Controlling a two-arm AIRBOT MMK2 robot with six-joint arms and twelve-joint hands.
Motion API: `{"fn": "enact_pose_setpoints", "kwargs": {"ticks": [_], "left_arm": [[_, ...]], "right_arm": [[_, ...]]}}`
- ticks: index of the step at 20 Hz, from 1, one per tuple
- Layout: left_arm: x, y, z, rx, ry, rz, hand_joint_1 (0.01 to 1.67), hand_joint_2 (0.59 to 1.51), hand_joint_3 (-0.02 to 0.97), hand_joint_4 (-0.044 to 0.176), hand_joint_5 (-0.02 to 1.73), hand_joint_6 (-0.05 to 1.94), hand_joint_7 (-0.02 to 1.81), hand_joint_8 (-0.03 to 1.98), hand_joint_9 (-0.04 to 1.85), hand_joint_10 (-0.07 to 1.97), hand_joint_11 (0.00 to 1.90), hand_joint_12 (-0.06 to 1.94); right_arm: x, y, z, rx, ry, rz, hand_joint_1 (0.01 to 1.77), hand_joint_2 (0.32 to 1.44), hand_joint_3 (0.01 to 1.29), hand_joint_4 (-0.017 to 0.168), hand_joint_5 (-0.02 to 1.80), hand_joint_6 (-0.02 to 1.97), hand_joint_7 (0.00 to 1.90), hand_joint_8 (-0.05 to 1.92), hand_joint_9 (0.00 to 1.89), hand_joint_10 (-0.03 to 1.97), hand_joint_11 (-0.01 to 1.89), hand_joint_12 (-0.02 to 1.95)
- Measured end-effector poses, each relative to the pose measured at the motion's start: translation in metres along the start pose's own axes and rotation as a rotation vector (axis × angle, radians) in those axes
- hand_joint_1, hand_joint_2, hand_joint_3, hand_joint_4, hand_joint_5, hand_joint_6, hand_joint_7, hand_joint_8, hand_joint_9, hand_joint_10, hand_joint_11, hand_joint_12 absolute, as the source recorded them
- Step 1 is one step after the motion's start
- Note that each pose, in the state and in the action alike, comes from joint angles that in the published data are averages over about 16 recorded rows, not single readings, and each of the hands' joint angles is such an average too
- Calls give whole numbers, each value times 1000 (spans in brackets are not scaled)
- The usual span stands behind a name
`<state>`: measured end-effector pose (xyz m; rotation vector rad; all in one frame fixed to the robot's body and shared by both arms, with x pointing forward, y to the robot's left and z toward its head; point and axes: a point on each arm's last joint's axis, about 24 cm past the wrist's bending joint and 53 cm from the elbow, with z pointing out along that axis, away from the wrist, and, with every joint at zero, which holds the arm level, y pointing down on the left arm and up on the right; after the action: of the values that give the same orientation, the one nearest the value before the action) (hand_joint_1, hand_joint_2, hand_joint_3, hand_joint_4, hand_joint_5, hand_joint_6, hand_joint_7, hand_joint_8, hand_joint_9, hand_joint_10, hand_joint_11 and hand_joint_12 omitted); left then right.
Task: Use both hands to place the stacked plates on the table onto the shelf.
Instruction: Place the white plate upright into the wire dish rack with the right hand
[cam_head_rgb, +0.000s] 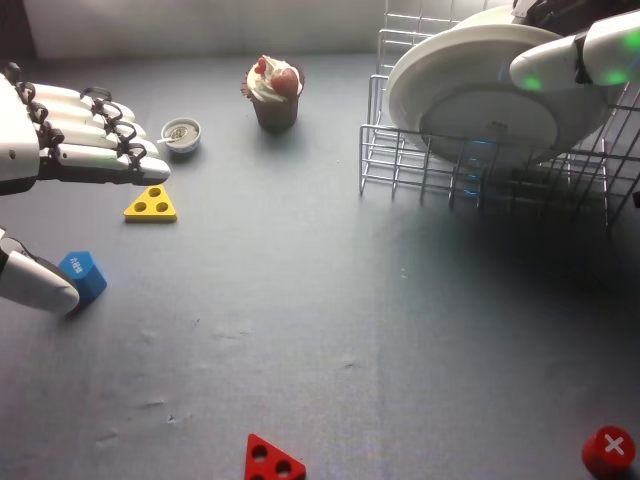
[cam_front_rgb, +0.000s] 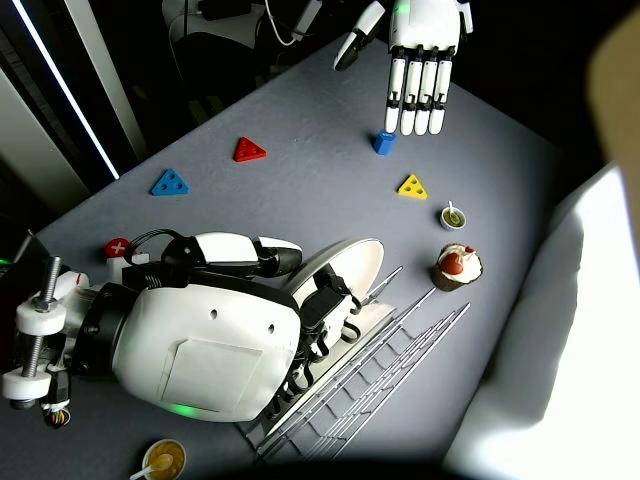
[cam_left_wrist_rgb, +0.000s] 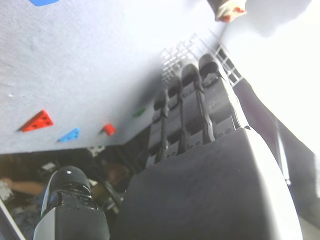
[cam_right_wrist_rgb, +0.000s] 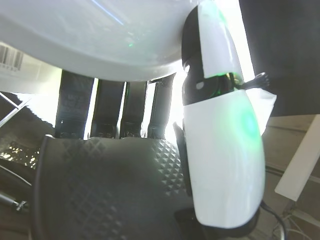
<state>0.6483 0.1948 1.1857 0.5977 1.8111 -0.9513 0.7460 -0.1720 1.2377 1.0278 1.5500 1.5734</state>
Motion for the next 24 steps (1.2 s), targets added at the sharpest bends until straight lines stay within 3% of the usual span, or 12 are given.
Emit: {"fn": "enact_pose_setpoints", "kwargs": {"ticks": [3,14,21,24], "left_arm": [[0,0,0,0,-1,-1,36,1000,-5,4,145,18,190,6,185,5,170,11],[-1,0,0,0,-4,-4,37,990,-6,4,165,18,211,5,202,4,181,10],[-1,0,0,1,-4,-4,34,987,-6,4,153,18,195,5,188,5,176,10],[-1,0,0,1,-4,-4,33,988,-6,4,138,18,179,6,176,5,169,10]], "right_arm": [[-1,1,0,-6,-1,5,1244,1012,11,-7,920,585,913,7,1066,7,1208,90],[-2,15,-2,-43,-1,19,1132,991,12,-4,747,51,824,12,979,4,1204,31],[1,36,-5,-88,13,-20,1086,978,11,-3,702,11,762,12,908,4,1150,23],[4,49,-8,-120,24,-81,1023,974,11,6,654,10,704,12,828,4,1051,18]]}}
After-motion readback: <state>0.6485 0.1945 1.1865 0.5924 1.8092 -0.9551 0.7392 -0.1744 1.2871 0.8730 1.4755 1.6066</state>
